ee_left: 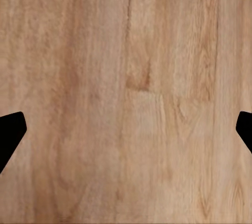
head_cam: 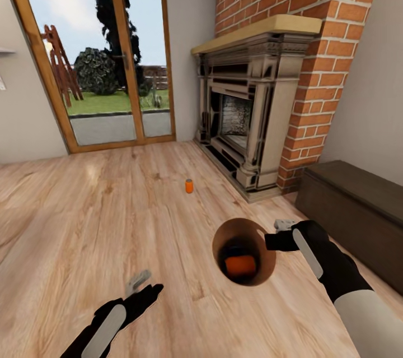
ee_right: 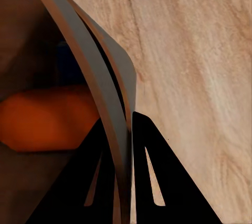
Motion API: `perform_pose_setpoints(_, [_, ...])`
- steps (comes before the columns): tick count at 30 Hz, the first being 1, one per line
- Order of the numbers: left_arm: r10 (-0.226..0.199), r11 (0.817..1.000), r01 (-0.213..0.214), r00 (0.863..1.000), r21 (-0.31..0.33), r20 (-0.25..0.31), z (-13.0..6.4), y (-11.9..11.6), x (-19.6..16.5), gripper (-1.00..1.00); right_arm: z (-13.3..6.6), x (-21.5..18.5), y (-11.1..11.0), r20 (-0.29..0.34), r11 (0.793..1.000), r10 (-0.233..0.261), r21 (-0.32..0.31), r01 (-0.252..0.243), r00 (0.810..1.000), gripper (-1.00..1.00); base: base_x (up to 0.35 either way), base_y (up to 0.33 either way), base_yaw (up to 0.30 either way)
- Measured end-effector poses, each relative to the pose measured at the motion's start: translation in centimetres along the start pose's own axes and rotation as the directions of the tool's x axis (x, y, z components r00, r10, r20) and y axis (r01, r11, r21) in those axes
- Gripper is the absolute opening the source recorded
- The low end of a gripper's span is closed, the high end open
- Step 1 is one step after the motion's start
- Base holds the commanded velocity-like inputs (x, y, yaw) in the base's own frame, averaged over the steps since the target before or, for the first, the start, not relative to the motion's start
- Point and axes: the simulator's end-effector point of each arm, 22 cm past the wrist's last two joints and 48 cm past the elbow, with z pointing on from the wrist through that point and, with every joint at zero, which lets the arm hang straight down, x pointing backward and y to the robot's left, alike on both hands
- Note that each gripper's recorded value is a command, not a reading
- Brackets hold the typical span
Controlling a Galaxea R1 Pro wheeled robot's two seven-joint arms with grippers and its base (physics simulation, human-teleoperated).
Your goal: Put the three can of soda from the living room inside the tash can in the kitchen.
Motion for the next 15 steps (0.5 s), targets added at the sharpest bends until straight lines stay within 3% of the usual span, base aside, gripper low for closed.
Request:
perform_pose_setpoints(3, [0.007,1.000,-0.007,1.000,0.005,-0.011,0.0,-0.3,-0.3,1.00,0.0,0.0,-0.5,-0.001,1.000,-0.010,0.020,0.010,1.000,-1.00,0.290,0.227,-0.002])
perform_pose_setpoints(5, [0.040,0.999,-0.039,0.998,0.032,-0.041,0.0,-2.4,-1.8,1.00,0.0,0.0,-0.6,-0.001,1.000,-0.009,0.022,0.009,1.000,-1.00,0.294,0.206,-0.001])
perform_pose_setpoints(9, [0.140,0.988,-0.128,0.980,0.091,-0.138,-0.5,-8.5,-4.5,1.00,-0.3,0.2,-1.7,-0.004,1.000,0.019,0.012,-0.019,1.000,-1.00,0.296,0.196,0.000])
perform_pose_setpoints(11, [0.147,0.987,-0.132,0.976,0.096,-0.161,-0.3,-9.7,-3.8,1.00,-0.4,0.8,-3.7,-0.014,0.998,0.011,0.056,-0.010,1.000,-1.00,0.297,0.192,0.000])
perform_pose_setpoints(15, [0.113,0.992,-0.100,0.974,0.075,-0.198,0.4,-8.6,-1.0,1.00,0.2,4.7,-7.0,-0.081,0.992,0.012,0.125,-0.002,0.997,-1.00,0.305,0.177,0.000])
